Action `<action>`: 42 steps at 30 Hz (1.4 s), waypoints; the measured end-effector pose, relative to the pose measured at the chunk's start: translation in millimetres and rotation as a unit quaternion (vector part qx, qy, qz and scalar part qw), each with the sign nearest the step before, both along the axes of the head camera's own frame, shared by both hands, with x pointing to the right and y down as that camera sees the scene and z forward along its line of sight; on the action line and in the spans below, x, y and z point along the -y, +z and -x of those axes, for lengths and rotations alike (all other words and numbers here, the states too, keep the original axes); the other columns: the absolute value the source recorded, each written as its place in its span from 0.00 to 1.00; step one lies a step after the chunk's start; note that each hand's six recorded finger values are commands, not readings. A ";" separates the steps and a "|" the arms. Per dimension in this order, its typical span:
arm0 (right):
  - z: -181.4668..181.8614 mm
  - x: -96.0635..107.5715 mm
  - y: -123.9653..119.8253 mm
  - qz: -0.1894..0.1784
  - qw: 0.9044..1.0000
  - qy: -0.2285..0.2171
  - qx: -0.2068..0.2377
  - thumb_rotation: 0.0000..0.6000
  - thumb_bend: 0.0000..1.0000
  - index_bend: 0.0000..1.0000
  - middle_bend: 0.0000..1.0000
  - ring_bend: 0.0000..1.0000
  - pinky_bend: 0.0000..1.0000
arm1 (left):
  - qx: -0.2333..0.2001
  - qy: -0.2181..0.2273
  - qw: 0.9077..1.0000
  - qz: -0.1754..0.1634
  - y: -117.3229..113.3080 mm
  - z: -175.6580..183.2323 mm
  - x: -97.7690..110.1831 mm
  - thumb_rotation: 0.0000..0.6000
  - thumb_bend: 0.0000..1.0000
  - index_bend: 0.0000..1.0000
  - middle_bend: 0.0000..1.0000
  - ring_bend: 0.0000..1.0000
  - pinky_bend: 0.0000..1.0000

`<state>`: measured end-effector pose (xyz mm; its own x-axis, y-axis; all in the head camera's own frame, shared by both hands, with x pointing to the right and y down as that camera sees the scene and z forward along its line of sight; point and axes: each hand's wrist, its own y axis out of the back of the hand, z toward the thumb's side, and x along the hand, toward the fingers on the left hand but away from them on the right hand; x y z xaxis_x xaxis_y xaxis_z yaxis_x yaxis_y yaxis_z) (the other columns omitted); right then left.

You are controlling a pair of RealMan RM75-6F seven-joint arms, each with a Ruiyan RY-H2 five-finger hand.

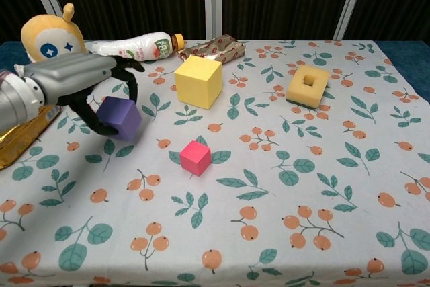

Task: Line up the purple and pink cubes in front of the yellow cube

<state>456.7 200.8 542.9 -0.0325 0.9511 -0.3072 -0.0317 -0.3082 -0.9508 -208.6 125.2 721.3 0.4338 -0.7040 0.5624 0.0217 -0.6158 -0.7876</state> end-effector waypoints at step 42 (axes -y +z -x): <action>-9.8 -7.9 -13.1 -0.007 1.000 0.016 -0.016 1.00 0.15 0.11 0.14 0.06 0.19 | 0.036 0.090 0.995 -0.040 27.7 -99.3 30.3 1.00 0.23 0.50 0.17 0.10 0.16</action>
<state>466.5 208.8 529.8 -0.0717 0.9534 -0.2931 -0.0520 -0.2970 -0.9535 -109.3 94.9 749.0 0.5172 -0.6623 0.5421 0.1834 -0.5330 -0.8260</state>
